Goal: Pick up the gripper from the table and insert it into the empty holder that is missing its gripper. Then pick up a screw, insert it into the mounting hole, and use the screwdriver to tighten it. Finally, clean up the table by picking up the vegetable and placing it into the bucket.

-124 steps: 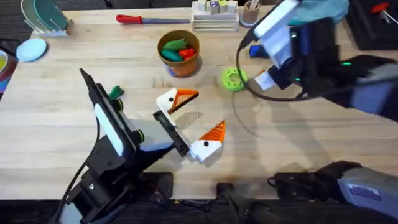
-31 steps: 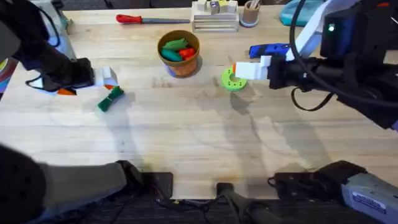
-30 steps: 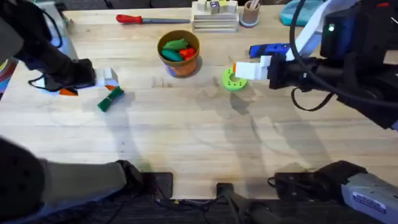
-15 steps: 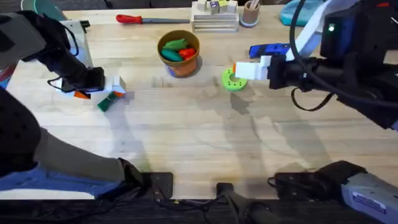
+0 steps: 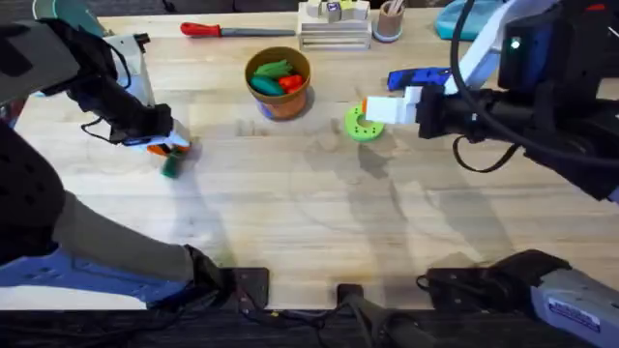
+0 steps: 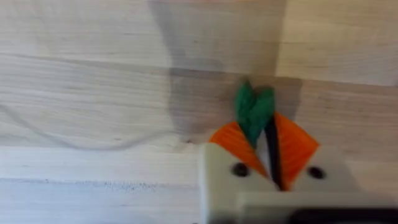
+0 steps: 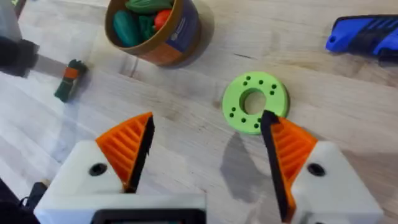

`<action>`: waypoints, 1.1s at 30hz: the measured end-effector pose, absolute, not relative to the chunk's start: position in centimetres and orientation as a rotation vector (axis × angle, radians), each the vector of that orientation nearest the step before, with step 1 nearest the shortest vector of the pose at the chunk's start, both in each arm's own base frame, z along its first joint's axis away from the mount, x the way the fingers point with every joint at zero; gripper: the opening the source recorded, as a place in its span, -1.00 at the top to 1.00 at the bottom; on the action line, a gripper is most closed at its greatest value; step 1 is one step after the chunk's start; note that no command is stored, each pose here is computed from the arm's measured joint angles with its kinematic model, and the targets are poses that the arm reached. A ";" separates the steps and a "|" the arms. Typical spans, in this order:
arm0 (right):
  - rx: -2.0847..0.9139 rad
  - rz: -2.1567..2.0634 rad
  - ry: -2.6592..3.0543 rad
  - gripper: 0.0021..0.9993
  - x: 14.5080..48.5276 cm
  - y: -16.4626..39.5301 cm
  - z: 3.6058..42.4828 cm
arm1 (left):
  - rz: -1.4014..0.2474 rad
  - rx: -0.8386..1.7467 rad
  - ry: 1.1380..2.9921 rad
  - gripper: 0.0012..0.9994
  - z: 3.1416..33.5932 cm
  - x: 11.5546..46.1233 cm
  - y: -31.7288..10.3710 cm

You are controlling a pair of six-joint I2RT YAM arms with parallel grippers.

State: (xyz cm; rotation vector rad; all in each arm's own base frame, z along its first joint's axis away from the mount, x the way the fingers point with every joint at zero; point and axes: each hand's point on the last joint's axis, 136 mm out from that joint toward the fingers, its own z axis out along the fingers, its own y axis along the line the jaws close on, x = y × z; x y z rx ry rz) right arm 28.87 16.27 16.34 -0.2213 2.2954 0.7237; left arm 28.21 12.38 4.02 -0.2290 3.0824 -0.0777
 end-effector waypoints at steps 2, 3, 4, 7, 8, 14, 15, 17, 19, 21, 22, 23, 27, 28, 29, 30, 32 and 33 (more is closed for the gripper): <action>-0.222 0.724 2.295 -0.99 28.9 16.3 16.3 | -0.087 -0.220 3.092 0.94 4.0 28.0 12.2; -0.222 0.724 2.295 -0.99 28.9 16.3 16.3 | -0.086 -0.219 3.092 0.96 4.0 28.0 12.2; -0.221 0.724 2.295 -0.99 28.9 16.3 16.3 | -0.086 -0.218 3.093 0.94 4.0 28.0 12.2; -0.221 0.724 2.295 -0.99 28.9 16.3 16.3 | -0.085 -0.218 3.093 0.94 4.0 28.0 12.2; -0.221 0.724 2.295 -0.99 28.9 16.3 16.3 | -0.085 -0.218 3.094 0.94 4.0 28.0 12.2; -0.222 0.724 2.295 -0.98 28.9 16.3 16.3 | -0.065 -0.219 3.098 0.94 4.2 27.9 12.5; -0.221 0.724 2.295 -0.98 28.9 16.3 16.3 | -0.044 -0.220 3.099 0.94 4.3 28.0 12.7; -0.222 0.724 2.295 -0.98 28.9 16.3 16.3 | -0.010 -0.219 3.102 0.94 4.7 28.1 13.1; -0.222 0.724 2.295 -0.98 28.9 16.3 16.3 | 0.017 -0.213 3.099 0.94 5.4 28.3 13.4; -0.221 0.724 2.295 -0.99 28.9 16.3 16.3 | 0.035 -0.194 3.086 0.94 6.5 28.6 13.2; -0.221 0.723 2.295 -0.99 28.9 16.3 16.3 | 0.065 -0.136 3.028 0.94 8.9 29.6 12.2; -0.221 0.723 2.295 -0.99 28.9 16.3 16.3 | 0.073 -0.110 3.001 0.94 9.7 30.1 11.7; -0.222 0.723 2.295 -0.99 28.9 16.3 16.3 | 0.089 0.049 2.864 0.94 13.7 32.3 7.9; -0.221 0.723 2.295 -0.99 28.9 16.3 16.3 | 0.086 0.086 2.835 0.94 14.4 32.8 6.9; -0.221 0.723 2.295 -0.99 28.9 16.3 16.3 | 0.081 0.132 2.795 0.94 15.2 33.4 5.5; -0.221 0.723 2.295 -0.98 28.9 16.3 16.3 | 0.074 0.177 2.755 0.94 16.0 34.1 4.2; -0.221 0.723 2.295 -0.98 28.9 16.3 16.3 | 0.058 0.252 2.674 0.94 17.4 35.5 1.8; -0.221 0.723 2.295 -0.99 28.9 16.3 16.3 | 0.048 0.287 2.632 0.94 18.0 36.2 0.7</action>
